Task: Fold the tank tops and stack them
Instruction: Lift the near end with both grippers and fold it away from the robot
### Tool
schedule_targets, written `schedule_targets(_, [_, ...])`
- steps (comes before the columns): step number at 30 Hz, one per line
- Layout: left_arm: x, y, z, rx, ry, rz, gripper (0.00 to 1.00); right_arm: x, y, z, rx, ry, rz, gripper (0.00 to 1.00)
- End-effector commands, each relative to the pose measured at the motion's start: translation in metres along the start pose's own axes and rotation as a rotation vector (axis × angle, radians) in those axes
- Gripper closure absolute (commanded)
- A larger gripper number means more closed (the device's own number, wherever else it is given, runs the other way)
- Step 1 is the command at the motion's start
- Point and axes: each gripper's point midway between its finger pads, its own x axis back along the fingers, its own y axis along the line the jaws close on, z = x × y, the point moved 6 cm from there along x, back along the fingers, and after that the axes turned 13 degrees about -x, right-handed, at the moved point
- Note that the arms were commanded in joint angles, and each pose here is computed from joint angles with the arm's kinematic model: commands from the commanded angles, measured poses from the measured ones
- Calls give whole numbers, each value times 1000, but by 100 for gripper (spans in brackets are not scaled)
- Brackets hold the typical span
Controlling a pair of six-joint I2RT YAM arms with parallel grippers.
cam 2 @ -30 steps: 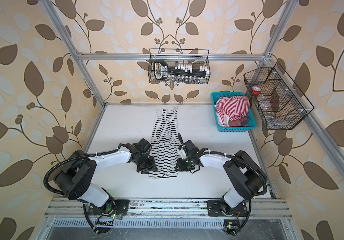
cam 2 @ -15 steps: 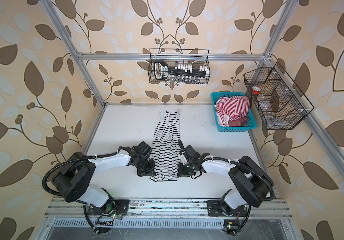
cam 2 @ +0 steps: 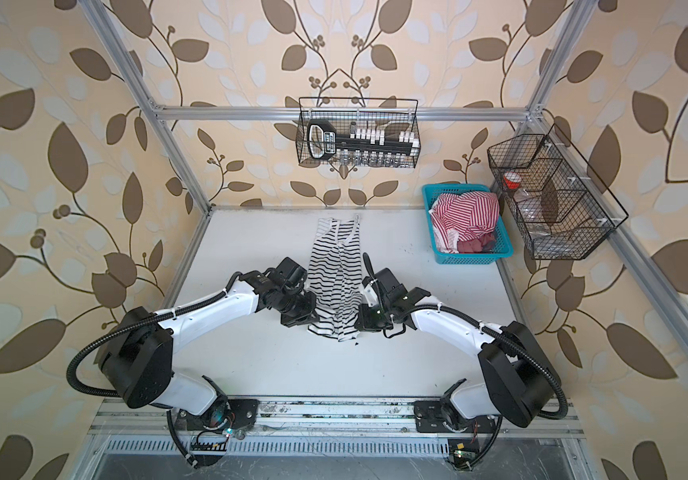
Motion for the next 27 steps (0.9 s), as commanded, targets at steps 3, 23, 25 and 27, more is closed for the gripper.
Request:
schedule_targets(3, [16,-3,-37,11,-77,4,100,11,17,-30,30,-32,-37,100])
schedule_targets(23, [26,5,-129,52,-133,60,100,16,25,-132,-48,-106,-115,100])
schedule_targets(25, [27,6,-136,53,-137,63,100,17,25,-139,-56,-113,-123,100])
schedule_targets(27, [28,7,-142,56,-140,65,100,17,25,-145,-60,-117,-129,100])
